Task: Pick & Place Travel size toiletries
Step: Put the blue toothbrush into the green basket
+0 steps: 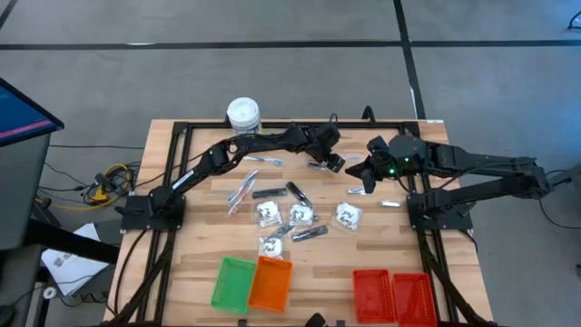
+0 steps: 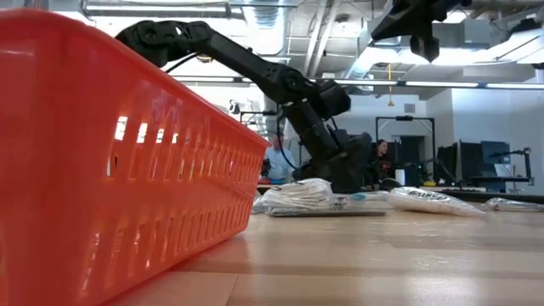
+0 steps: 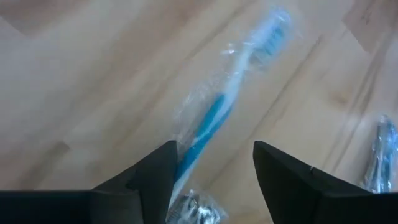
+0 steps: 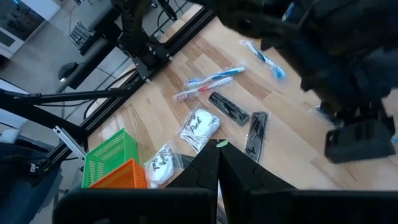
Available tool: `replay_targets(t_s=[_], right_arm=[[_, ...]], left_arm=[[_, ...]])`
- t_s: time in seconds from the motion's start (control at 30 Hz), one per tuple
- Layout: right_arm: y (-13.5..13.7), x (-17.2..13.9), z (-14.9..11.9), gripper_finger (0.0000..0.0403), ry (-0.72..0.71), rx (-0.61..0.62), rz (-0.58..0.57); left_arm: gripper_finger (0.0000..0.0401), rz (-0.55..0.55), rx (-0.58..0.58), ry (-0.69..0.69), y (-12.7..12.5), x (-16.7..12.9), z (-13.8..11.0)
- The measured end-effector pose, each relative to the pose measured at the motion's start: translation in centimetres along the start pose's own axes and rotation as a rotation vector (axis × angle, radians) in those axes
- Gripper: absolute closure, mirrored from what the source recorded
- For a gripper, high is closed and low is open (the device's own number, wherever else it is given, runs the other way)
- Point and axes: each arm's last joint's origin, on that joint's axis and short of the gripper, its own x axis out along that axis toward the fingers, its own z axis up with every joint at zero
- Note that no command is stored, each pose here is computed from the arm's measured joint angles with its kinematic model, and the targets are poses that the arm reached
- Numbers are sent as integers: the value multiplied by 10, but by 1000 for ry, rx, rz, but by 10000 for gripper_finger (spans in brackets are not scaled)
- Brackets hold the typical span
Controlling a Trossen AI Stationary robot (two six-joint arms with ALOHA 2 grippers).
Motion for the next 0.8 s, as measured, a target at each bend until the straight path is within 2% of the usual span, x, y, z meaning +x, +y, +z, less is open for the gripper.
replay_targets(t_s=[0.2, 0.3, 0.43, 0.53, 0.67, 0.8], right_arm=[[0, 0, 3, 403, -23, 3, 7], [0, 0, 3, 403, -22, 2, 8], [0, 0, 3, 403, -21, 3, 7], [0, 0, 2, 403, -18, 2, 4], [0, 0, 2, 403, -16, 2, 5], [0, 0, 2, 403, -11, 1, 2]], left_arm=[[194, 7, 45, 25, 0, 0, -3], [196, 5, 79, 46, -8, 0, -8], [201, -48, 51, 106, -22, -5, -16], [206, -51, 107, 83, -40, -12, -19], [210, -62, 200, -15, -64, -37, -12], [210, -27, 274, -59, -71, -47, -10]])
